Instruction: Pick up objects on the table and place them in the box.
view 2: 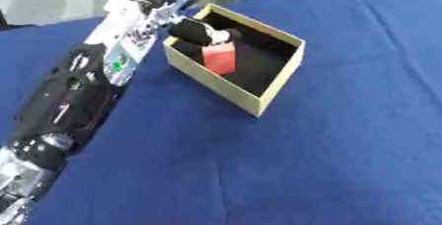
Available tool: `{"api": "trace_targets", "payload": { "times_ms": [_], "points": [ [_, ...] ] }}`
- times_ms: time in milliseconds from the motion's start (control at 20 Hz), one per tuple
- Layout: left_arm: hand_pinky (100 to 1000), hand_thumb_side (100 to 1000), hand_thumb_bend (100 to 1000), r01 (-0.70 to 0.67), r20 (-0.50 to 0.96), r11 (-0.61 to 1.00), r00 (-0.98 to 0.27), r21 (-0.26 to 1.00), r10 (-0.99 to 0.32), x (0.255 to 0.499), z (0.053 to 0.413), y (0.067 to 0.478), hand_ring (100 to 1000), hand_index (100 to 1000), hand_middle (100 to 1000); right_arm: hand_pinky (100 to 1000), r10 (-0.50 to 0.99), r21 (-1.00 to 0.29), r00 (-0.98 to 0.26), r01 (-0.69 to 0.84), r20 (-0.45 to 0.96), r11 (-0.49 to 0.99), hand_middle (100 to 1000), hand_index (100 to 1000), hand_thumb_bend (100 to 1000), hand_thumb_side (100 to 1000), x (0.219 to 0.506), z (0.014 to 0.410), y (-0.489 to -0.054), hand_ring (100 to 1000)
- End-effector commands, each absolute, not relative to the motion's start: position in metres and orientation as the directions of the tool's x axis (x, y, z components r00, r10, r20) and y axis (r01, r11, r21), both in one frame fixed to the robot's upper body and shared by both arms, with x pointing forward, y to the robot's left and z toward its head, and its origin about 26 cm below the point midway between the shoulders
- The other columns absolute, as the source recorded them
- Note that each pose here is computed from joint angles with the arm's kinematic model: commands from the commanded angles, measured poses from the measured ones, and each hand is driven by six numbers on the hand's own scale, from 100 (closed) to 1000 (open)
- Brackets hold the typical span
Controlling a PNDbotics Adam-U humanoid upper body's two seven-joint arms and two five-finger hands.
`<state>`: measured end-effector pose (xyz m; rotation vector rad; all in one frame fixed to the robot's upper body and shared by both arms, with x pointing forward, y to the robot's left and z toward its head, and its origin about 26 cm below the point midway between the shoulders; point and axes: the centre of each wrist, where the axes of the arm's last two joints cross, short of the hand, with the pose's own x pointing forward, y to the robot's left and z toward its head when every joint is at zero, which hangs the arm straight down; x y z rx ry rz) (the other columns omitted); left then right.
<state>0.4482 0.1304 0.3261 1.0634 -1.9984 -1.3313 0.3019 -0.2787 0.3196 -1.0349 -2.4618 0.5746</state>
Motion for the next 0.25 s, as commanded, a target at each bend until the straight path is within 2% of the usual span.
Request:
{"api": "trace_targets", "payload": {
  "times_ms": [50,250],
  "points": [
    [771,544,472,-0.383,-0.014,0.252,-0.571,0.889,-0.821,0.431,0.353,0.146,862,916,852,845,0.759,-0.51,-0.628,0.603,0.171,0.613,825,851,100,981,0.296,0.329,-0.284,819],
    [754,514,433,-0.397,0.04,0.329,-0.585,0.857,-0.81,0.414,0.361,0.168,853,909,843,845,0.763,-0.504,-0.621,0.607,0.181,0.614,825,851,100,978,0.296,0.327,-0.286,819]
  ]
}}
